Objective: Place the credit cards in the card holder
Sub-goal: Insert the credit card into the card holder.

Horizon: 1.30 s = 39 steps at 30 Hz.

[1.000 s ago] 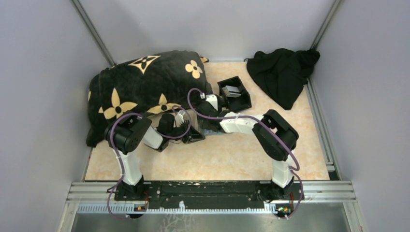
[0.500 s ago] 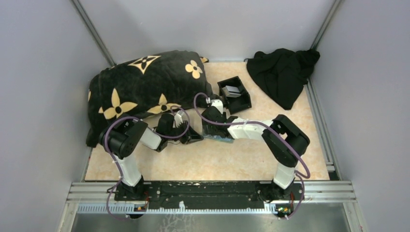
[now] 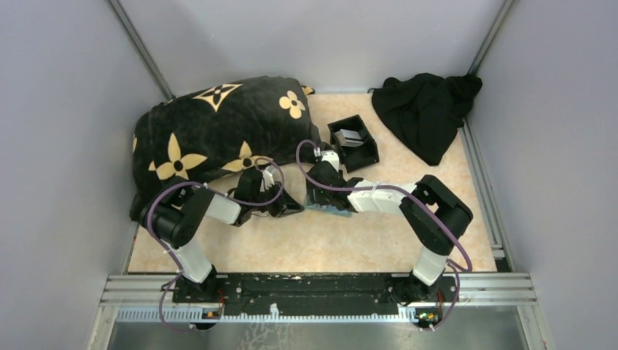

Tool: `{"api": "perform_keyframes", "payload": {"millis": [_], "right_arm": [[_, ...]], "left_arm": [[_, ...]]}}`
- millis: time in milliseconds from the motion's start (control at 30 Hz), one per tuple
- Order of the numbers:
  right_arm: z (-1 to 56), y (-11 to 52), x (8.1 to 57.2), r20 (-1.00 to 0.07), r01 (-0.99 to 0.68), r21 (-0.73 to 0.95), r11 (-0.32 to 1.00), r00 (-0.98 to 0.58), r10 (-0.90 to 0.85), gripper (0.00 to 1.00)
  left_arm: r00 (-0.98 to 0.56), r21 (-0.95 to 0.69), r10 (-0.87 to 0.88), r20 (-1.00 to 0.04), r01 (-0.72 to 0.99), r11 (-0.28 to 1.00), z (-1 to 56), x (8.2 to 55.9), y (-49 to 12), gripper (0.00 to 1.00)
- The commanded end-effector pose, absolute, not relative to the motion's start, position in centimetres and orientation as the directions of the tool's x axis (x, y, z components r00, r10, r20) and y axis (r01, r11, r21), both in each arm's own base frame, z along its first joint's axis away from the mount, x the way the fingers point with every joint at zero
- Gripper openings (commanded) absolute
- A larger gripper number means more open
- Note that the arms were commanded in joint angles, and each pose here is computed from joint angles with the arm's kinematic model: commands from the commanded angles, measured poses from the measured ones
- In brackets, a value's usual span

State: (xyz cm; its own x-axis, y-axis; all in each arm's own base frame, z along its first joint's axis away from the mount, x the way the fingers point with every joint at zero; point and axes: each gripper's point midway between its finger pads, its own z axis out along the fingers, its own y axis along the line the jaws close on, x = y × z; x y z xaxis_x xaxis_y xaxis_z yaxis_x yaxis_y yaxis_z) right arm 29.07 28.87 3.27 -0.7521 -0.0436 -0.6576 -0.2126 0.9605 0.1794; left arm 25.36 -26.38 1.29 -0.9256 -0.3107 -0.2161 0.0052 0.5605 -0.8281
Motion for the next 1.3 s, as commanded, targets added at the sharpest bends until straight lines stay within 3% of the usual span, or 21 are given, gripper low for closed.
{"api": "perform_keyframes", "payload": {"millis": [0, 500, 1267], "right_arm": [[6.2, 30.1, 30.0, -0.708, -0.241, 0.248, 0.938, -0.707, 0.005, 0.68], [5.8, 30.2, 29.6, -0.701, -0.271, 0.253, 0.929, -0.713, -0.017, 0.66], [12.0, 29.4, 30.8, -0.767, -0.290, 0.251, 0.923, -0.642, 0.006, 0.66]], "left_arm": [[-0.937, -0.656, -0.312, -0.161, -0.135, 0.743, -4.6, 23.5, -22.7, 0.23], [-0.927, -0.571, -0.318, -0.199, -0.154, 0.807, -5.1, 25.1, -21.7, 0.21], [-0.933, -0.537, -0.295, -0.208, -0.143, 0.831, -4.8, 24.0, -21.9, 0.17]]}}
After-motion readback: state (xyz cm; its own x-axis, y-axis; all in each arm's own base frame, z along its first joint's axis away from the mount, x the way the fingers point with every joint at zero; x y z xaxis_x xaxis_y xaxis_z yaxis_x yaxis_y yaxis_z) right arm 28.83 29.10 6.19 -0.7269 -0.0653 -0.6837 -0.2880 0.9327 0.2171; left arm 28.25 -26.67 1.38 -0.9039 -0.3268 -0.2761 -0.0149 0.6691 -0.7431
